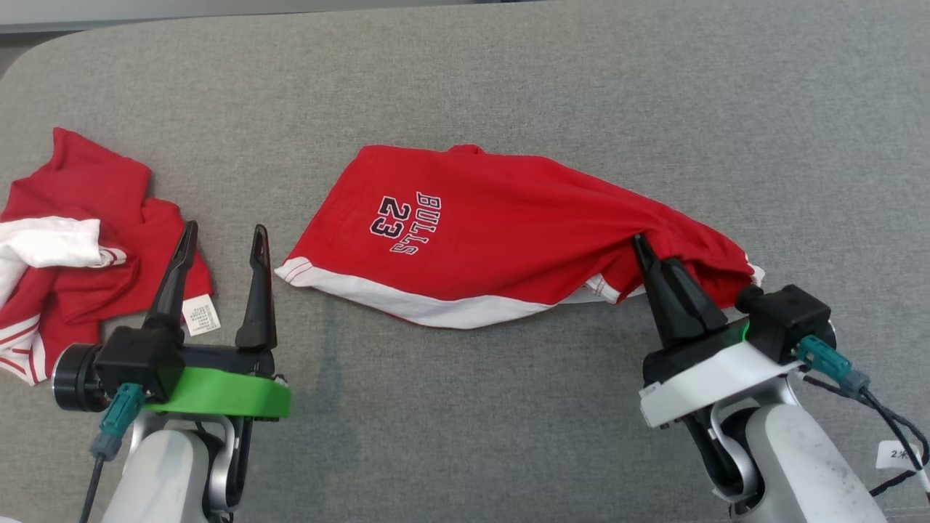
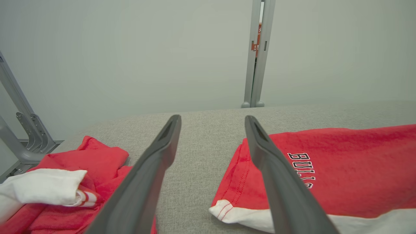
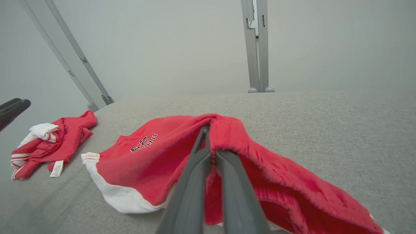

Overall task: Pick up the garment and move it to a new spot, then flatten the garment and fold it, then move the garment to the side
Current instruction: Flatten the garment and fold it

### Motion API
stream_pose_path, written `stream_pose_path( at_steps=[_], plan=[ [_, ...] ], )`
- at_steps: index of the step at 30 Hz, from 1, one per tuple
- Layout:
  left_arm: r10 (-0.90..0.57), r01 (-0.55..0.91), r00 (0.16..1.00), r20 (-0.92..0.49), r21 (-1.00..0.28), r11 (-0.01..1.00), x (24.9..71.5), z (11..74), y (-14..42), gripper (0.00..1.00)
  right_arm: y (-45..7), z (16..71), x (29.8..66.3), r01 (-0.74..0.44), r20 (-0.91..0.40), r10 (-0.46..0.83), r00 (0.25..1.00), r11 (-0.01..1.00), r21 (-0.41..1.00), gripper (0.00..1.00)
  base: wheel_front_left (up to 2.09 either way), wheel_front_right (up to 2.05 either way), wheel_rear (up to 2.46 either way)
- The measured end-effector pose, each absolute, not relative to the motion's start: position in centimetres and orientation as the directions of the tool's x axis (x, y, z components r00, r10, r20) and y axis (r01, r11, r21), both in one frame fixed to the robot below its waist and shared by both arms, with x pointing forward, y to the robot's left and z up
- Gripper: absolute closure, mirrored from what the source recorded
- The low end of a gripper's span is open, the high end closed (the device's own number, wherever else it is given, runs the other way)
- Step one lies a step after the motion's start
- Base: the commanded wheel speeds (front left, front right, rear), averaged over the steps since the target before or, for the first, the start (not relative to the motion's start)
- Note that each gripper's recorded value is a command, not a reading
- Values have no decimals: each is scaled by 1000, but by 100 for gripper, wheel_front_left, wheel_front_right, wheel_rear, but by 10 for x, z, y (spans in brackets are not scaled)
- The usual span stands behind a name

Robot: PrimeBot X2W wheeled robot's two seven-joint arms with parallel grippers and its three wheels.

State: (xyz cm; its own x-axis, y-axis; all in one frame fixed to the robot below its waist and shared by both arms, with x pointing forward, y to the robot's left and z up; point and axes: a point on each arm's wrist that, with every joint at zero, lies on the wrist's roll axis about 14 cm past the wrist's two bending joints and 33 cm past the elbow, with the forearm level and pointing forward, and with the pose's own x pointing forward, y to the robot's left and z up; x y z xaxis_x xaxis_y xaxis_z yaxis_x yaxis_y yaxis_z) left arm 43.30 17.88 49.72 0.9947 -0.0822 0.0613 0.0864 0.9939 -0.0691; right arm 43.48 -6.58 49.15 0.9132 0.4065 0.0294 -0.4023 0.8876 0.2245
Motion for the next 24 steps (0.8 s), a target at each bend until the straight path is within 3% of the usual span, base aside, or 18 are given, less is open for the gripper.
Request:
stream_pose_path(
  at_steps=[9,19,20,21,22,24],
  plan=[
    [-90,96,993,75,-82,992,447,496,173,0,-71,481,475,-413,-7,421,907,893,180,100,0,0,0],
    [-66,69,997,34,-84,994,456,476,181,0,-78,428,518,-391,-123,415,901,903,181,100,0,0,0],
    [-62,64,998,27,-83,994,456,474,182,0,-79,422,519,-390,-136,415,899,903,179,96,0,0,0],
    [-62,63,998,22,-81,995,455,472,183,0,-79,419,520,-387,-138,413,900,904,181,42,0,0,0],
    [-61,62,998,19,-80,995,455,471,183,0,-80,417,521,-383,-135,409,902,905,184,0,0,0,0],
    [-58,59,998,18,-79,995,455,471,185,0,-82,417,520,-374,-128,400,907,908,189,0,0,0,0]
  ],
)
